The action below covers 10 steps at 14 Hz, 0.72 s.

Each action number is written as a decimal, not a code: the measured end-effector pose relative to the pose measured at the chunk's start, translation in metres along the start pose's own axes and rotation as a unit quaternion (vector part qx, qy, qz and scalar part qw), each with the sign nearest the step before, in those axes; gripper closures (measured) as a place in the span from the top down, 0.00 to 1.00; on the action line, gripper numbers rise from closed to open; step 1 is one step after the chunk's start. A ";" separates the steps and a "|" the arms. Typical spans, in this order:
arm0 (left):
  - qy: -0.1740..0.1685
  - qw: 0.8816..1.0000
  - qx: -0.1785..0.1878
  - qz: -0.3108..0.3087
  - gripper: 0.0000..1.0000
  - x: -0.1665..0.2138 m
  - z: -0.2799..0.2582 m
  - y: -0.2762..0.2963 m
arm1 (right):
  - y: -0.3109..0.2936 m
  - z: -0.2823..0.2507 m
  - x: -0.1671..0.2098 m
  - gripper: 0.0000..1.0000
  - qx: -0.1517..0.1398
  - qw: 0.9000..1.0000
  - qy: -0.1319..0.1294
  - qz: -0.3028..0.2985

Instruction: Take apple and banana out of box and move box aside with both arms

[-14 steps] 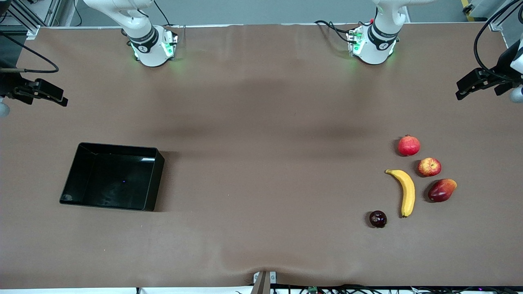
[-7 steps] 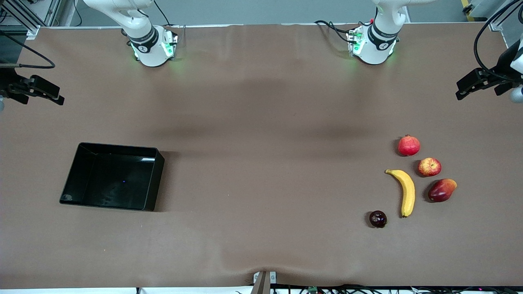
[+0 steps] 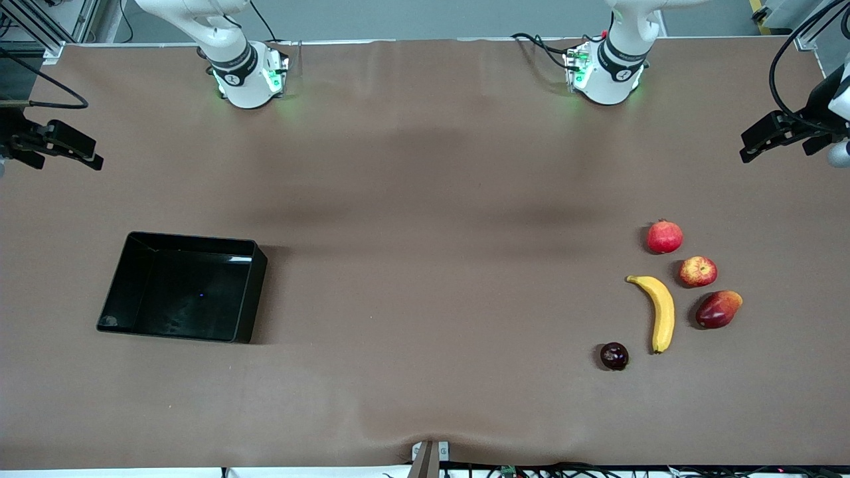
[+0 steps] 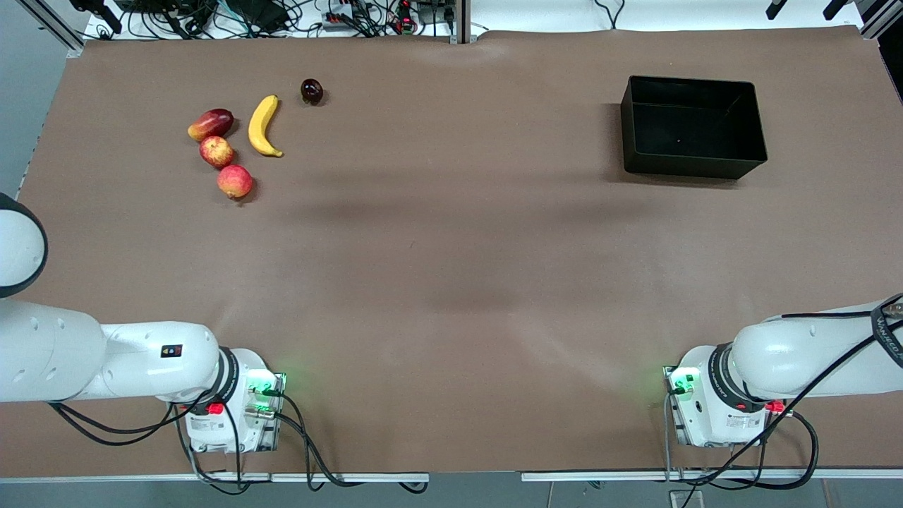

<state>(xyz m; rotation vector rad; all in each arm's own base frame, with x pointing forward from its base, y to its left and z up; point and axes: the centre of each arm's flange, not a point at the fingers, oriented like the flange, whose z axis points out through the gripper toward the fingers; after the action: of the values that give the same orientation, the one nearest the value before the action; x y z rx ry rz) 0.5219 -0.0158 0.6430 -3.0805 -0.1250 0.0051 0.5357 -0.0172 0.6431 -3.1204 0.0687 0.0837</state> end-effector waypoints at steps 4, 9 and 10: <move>0.002 1.000 0.000 0.001 1.00 0.000 0.000 0.001 | 0.000 0.000 0.000 1.00 0.000 1.000 0.000 0.000; 0.006 1.000 -0.001 0.001 1.00 0.001 0.000 0.001 | 0.000 0.000 0.000 1.00 0.000 1.000 0.000 0.000; 0.007 1.000 -0.001 0.001 1.00 0.002 0.001 0.001 | 0.000 0.000 0.000 1.00 0.000 1.000 0.000 0.000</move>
<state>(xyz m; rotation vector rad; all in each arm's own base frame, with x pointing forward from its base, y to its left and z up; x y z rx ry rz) 0.5241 -0.0170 0.6421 -3.0816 -0.1226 -0.0175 0.5357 -0.0172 0.6431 -3.1199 0.0686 0.0837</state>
